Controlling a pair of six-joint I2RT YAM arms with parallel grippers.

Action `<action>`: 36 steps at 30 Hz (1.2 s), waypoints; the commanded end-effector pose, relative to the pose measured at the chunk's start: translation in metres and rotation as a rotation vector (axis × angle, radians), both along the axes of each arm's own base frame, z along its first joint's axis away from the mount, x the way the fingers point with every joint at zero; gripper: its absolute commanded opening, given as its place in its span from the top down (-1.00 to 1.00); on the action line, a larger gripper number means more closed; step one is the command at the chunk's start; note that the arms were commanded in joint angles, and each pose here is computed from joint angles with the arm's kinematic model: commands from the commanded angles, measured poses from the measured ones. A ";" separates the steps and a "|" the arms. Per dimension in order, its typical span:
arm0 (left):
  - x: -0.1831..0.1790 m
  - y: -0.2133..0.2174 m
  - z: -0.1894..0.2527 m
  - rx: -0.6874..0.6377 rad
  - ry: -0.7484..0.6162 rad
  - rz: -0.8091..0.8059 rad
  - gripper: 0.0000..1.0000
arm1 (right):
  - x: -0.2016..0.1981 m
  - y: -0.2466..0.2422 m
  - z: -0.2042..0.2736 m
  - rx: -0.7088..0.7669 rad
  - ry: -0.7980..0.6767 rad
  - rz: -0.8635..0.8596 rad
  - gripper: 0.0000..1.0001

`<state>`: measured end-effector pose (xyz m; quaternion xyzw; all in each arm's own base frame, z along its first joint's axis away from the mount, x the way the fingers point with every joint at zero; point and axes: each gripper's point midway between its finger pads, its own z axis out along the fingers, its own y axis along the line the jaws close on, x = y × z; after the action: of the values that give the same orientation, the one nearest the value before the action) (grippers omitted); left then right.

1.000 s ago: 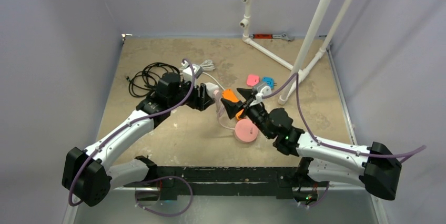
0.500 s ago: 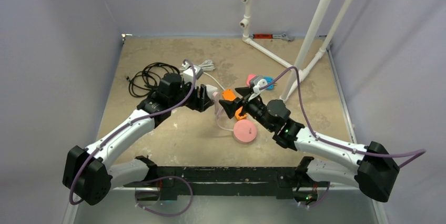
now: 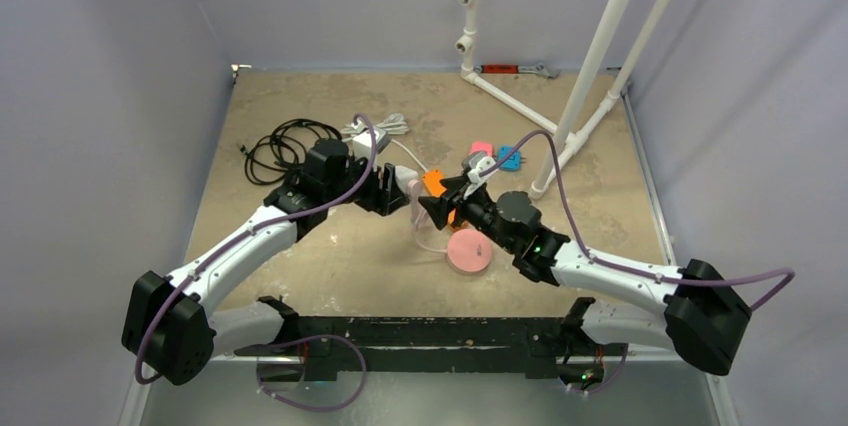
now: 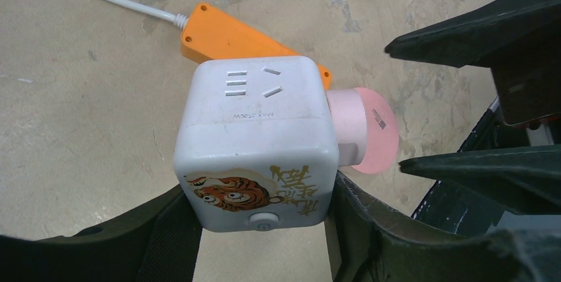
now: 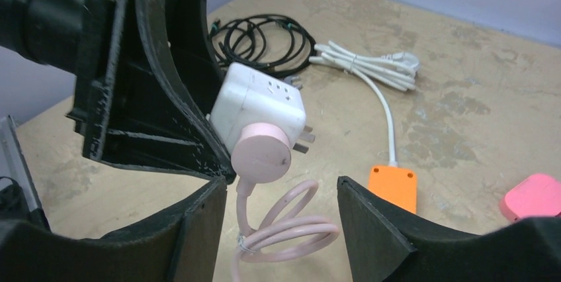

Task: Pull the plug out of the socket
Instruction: Remove the plug from the socket.

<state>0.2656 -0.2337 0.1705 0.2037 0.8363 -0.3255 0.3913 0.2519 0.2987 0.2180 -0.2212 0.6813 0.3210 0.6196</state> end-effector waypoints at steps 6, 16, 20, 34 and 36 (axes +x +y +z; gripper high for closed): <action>0.011 -0.009 0.037 -0.062 -0.122 -0.029 1.00 | -0.001 0.028 -0.012 -0.012 0.025 0.105 -0.21; 0.005 -0.020 0.037 -0.105 -0.104 -0.094 1.00 | -0.003 0.047 -0.020 0.007 0.065 0.169 -0.04; 0.001 -0.027 0.035 -0.127 -0.083 -0.135 1.00 | -0.001 0.052 -0.022 0.017 0.073 0.171 0.09; 0.015 -0.013 0.021 -0.046 -0.086 -0.042 1.00 | 0.003 0.027 -0.002 0.085 0.030 0.058 1.00; 0.021 -0.006 0.015 -0.009 -0.084 0.006 1.00 | -0.001 0.023 0.006 0.104 0.011 0.061 1.00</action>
<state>0.2684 -0.2501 0.1702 0.2302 0.8179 -0.3582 0.3870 0.2496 0.3263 0.1662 -0.2358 0.7205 0.3456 0.5531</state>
